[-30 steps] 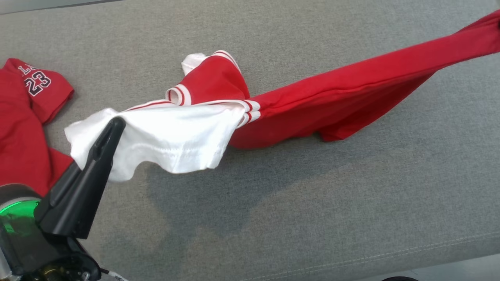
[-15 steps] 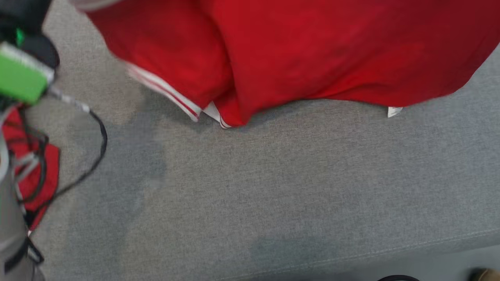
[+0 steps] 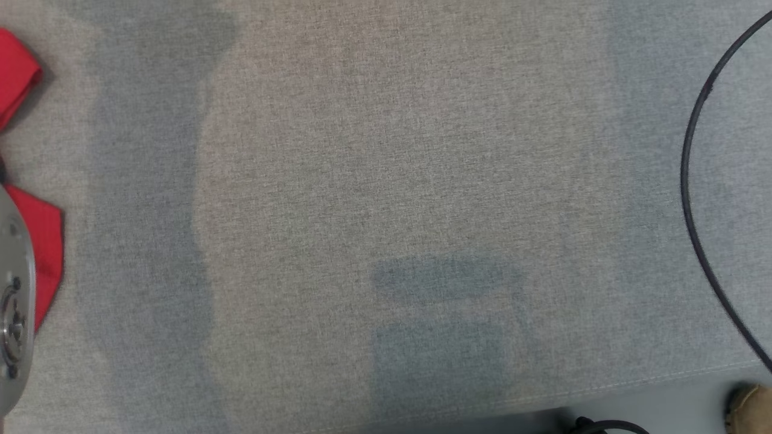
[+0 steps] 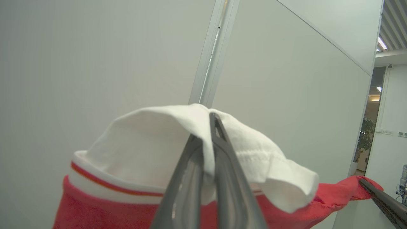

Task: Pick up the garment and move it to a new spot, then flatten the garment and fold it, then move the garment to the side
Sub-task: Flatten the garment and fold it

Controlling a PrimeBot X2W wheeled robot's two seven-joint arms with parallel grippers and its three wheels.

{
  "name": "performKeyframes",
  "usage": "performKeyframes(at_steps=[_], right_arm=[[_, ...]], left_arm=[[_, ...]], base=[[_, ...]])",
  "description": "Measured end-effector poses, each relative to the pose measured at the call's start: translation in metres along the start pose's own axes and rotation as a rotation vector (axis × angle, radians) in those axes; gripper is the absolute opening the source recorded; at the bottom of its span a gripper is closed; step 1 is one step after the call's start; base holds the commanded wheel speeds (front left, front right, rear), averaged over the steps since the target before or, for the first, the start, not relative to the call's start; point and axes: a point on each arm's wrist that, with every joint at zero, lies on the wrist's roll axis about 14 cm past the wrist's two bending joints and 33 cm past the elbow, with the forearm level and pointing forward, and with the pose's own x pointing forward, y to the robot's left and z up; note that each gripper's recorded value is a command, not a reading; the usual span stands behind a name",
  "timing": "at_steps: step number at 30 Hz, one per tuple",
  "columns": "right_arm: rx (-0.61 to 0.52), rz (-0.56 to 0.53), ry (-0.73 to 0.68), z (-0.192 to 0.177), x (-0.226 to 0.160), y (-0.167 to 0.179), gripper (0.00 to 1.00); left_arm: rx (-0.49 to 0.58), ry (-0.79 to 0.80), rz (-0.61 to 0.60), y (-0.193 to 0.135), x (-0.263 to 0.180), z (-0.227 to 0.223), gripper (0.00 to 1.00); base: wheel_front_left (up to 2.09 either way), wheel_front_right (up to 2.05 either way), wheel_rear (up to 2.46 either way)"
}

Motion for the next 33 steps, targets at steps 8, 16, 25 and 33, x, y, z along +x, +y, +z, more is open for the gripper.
performKeyframes(at_steps=[8, 16, 25, 33], right_arm=[[-0.021, -0.13, 0.312, -0.144, -0.107, -0.07, 0.0], [0.038, -0.303, 0.571, -0.171, -0.262, -0.118, 0.0], [0.093, -0.356, 0.597, -0.13, -0.326, -0.115, 0.0], [0.11, -0.413, 0.638, -0.093, -0.383, -0.112, 0.0]], left_arm=[[-0.014, 0.274, 0.034, 0.027, -0.087, -0.132, 0.0], [-0.202, 0.458, 0.267, 0.055, -0.246, -0.169, 0.0], [-0.177, 0.482, 0.341, 0.024, -0.332, -0.135, 0.0], [-0.226, 0.556, 0.555, -0.013, -0.412, -0.12, 0.0]], base=[[0.0, 0.0, 0.0], [0.0, 0.0, 0.0], [0.0, 0.0, 0.0], [0.0, 0.0, 0.0]])
